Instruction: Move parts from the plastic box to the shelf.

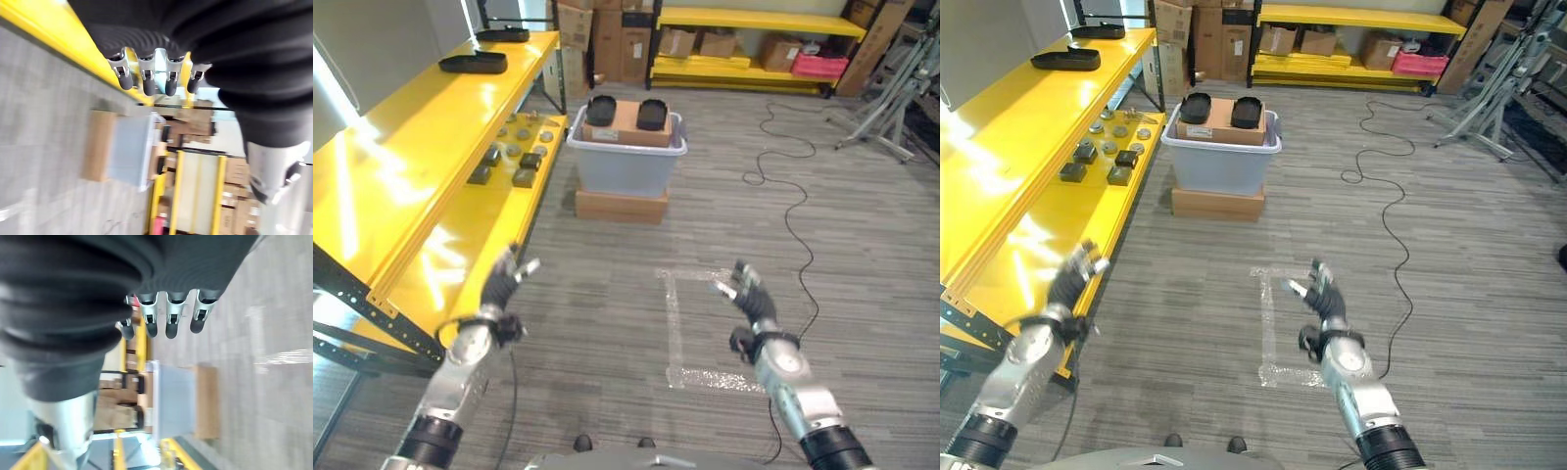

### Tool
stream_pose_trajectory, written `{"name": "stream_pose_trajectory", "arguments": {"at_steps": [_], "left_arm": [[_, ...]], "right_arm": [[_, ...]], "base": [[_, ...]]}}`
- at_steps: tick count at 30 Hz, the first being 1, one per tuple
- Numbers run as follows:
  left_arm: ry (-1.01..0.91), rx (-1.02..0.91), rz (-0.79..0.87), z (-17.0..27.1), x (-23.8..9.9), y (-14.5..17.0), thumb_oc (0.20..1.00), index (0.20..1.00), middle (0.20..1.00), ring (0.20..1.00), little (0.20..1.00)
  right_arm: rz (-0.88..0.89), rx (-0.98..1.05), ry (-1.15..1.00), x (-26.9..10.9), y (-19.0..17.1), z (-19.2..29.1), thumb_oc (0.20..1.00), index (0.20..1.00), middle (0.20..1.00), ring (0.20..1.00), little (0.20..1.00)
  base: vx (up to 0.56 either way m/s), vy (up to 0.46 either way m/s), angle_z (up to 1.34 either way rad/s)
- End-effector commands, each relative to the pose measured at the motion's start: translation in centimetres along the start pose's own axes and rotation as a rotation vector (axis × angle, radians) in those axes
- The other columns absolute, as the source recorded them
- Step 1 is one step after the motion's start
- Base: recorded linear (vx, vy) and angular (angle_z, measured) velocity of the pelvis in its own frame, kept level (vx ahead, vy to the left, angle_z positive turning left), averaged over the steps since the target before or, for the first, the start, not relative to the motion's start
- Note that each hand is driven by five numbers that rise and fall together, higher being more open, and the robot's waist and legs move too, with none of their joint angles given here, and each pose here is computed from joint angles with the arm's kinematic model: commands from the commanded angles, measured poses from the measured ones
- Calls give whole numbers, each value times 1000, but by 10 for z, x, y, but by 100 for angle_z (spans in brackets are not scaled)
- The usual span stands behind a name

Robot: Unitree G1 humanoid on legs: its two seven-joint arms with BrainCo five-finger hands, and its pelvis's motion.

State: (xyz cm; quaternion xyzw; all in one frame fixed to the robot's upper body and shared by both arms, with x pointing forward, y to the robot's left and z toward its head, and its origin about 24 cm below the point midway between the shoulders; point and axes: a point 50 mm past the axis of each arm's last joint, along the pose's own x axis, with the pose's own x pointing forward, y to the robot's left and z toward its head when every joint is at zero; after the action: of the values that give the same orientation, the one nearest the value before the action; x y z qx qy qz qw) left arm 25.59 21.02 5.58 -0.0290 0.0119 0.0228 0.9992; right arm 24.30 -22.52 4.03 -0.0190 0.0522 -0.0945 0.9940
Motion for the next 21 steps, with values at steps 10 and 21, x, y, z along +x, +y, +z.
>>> {"name": "stream_pose_trajectory", "arguments": {"at_steps": [10, 21], "left_arm": [[-146, -10, 99, 44, -1, 27, 1000, 1000, 1000, 1000, 1000], [-191, -50, 107, 57, -9, 32, 1000, 1000, 1000, 1000, 1000]], "right_arm": [[-1, 63, -205, 3, -21, 57, 1000, 1000, 1000, 1000, 1000], [18, 128, -174, 1, -14, 51, 1000, 1000, 1000, 1000, 1000]], "base": [[47, 34, -5], [74, 62, -5]]}}
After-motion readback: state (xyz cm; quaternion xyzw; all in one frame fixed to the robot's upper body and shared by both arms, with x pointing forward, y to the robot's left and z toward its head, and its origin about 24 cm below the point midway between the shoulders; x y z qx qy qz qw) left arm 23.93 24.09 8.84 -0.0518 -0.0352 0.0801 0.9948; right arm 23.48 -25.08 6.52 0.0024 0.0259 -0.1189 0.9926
